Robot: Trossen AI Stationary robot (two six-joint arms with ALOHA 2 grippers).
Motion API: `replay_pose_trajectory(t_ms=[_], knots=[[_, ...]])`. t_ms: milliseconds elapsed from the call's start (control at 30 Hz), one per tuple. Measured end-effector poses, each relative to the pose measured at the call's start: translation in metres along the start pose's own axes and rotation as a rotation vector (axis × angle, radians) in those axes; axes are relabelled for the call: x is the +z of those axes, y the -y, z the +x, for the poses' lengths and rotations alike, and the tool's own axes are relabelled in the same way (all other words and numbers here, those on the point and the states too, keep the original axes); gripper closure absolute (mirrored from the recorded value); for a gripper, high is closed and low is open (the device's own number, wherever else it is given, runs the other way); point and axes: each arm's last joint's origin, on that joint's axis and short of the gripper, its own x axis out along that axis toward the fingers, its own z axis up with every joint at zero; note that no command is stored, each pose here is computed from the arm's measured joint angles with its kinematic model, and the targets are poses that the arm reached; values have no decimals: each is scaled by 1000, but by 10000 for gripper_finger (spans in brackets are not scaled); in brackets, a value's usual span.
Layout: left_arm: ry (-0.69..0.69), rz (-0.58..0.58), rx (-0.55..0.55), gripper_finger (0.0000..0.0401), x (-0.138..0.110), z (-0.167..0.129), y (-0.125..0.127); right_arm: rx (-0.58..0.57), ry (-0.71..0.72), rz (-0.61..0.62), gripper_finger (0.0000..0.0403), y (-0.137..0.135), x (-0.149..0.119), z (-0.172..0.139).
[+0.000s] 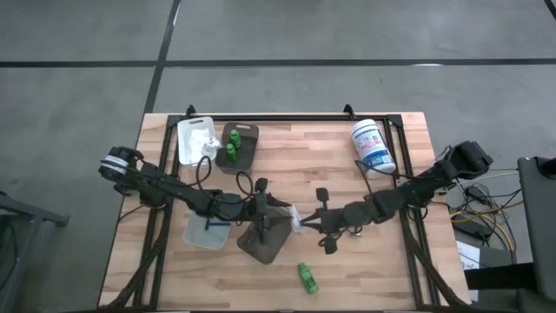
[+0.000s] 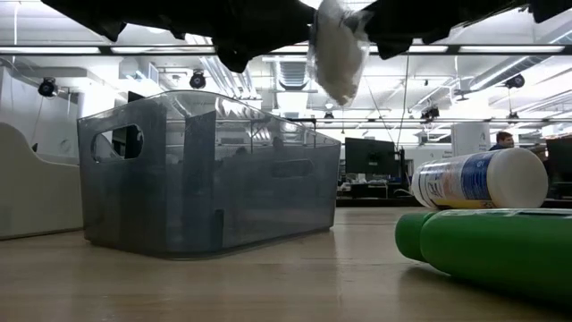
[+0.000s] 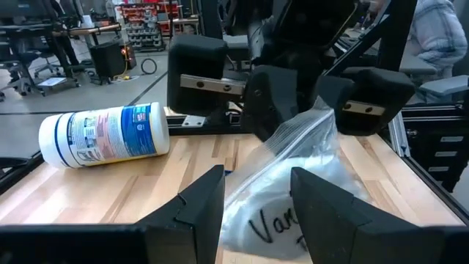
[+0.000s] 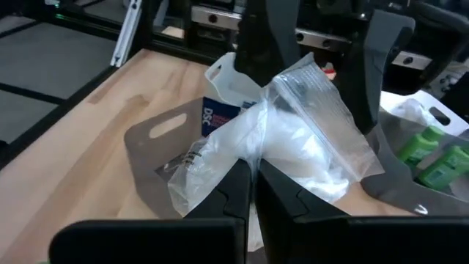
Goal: Pick & Place Travel size toiletries
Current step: Put the cotton pack into the white bin
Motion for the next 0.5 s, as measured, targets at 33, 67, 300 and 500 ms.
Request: replay_pose_trajectory(t_ms=[33, 67, 300, 500], knots=[[0, 0, 0, 238, 0, 0, 0, -5, -1, 2, 393, 1, -1, 1], [0, 0, 0, 238, 0, 0, 0, -10, -5, 2, 392, 3, -1, 2], [-7, 2, -7, 238, -1, 0, 0, -29, -3, 6, 393, 9, -1, 3], [-57, 19, -10, 238, -6, 0, 0, 14, -62, 26, 392, 11, 0, -8]])
